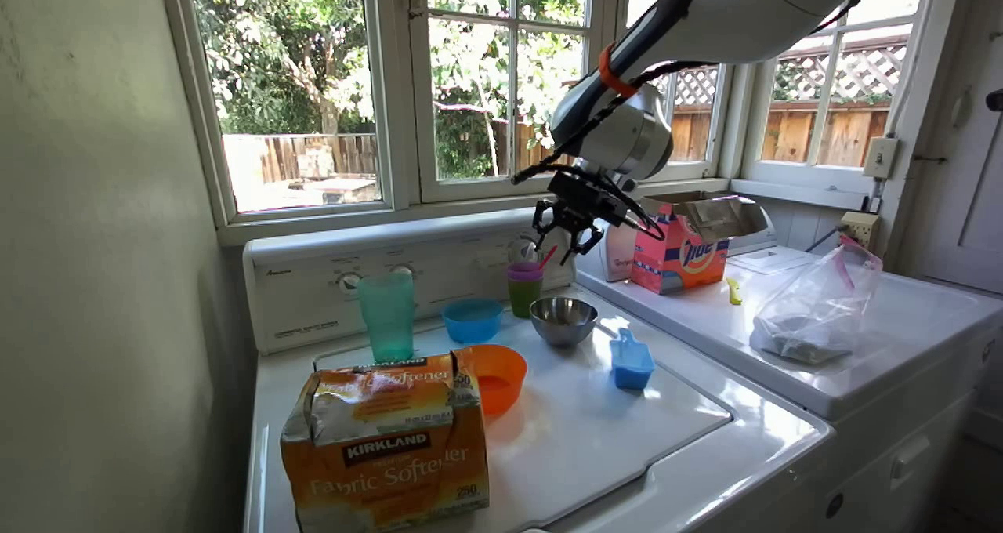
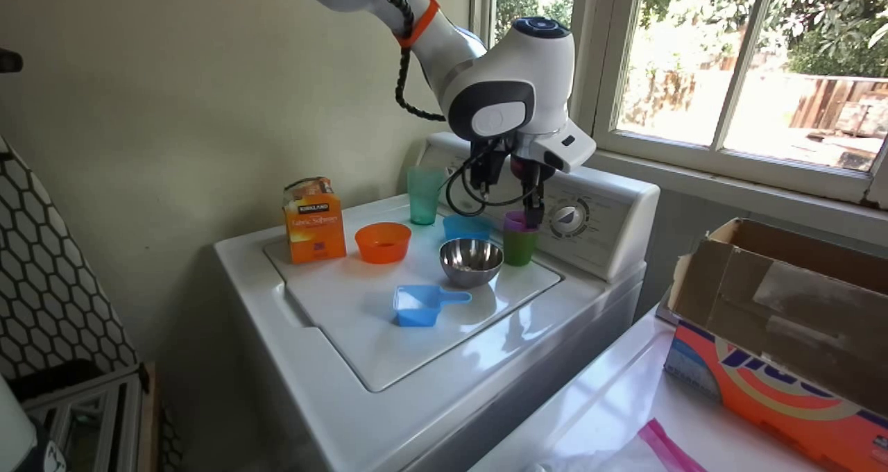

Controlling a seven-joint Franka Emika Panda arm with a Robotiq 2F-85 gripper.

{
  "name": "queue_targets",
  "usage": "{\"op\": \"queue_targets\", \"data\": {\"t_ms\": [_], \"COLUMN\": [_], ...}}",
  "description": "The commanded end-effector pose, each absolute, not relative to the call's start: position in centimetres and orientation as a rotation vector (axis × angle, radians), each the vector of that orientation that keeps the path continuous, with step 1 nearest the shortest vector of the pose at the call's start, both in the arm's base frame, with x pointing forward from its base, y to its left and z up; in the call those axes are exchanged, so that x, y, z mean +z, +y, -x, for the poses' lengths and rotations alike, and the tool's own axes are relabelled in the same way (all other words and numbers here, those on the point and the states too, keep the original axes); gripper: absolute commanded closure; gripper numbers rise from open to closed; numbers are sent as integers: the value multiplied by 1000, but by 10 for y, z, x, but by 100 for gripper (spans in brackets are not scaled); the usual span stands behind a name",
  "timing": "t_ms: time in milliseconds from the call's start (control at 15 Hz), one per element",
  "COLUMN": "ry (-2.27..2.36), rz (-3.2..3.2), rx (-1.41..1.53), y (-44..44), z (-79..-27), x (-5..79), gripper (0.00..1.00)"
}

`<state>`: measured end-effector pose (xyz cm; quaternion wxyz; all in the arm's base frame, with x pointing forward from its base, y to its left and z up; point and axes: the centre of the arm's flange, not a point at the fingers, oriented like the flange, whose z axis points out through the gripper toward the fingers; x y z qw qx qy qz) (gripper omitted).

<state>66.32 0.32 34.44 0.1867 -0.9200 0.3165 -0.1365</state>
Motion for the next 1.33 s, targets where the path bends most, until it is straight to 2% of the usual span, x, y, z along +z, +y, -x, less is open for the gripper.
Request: {"op": "queue_targets", "data": {"t_ms": [0, 267, 333, 733, 1267], "ry": [905, 894, 893, 886, 809], "rz": [2631, 2652, 2652, 2666, 2683], "rx": [-388, -394, -398, -405, -336], "y": [7, 9, 10, 14, 7], "z": [-654, -655, -655, -653, -619], "x": [347, 349, 350, 359, 408], "gripper": [72, 98, 100, 97, 97]}}
